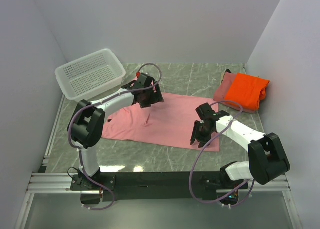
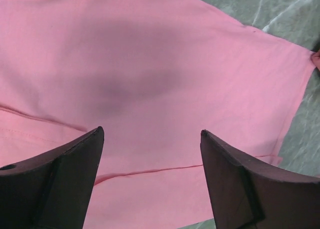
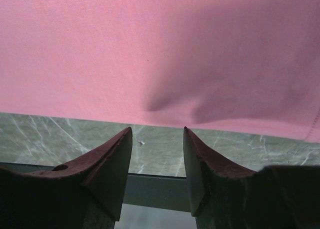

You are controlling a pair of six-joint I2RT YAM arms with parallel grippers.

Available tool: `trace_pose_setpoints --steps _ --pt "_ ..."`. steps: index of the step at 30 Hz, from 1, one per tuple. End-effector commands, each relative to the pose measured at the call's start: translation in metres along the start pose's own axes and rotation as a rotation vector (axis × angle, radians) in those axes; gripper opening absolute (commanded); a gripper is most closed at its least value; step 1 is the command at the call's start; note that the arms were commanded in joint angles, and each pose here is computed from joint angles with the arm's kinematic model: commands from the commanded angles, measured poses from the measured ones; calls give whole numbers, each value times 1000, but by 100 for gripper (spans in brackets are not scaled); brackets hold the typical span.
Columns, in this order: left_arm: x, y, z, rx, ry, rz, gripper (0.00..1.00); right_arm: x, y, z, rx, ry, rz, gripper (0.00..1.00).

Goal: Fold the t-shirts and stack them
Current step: Fold the tshirt

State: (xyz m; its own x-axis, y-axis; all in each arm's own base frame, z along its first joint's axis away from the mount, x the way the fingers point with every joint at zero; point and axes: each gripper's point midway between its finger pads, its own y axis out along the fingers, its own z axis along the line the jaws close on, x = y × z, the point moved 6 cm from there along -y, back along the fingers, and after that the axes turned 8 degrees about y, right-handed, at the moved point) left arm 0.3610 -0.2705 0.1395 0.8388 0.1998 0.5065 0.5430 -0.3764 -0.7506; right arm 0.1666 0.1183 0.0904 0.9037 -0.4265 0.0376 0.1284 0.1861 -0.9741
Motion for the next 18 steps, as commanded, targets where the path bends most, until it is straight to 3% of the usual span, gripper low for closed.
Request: trace_pose_setpoints --steps 1,7,13,18 --pt "8 -13 0 30 1 -45 84 4 -2 8 22 -3 -23 52" --pt "7 -43 64 187 -76 -97 88 9 -11 15 49 -37 -67 52" --pt "18 -83 107 237 -112 -208 89 27 -33 46 136 -94 -134 52" --pt "2 -85 140 262 -156 -182 91 42 -40 88 208 -146 -134 51"
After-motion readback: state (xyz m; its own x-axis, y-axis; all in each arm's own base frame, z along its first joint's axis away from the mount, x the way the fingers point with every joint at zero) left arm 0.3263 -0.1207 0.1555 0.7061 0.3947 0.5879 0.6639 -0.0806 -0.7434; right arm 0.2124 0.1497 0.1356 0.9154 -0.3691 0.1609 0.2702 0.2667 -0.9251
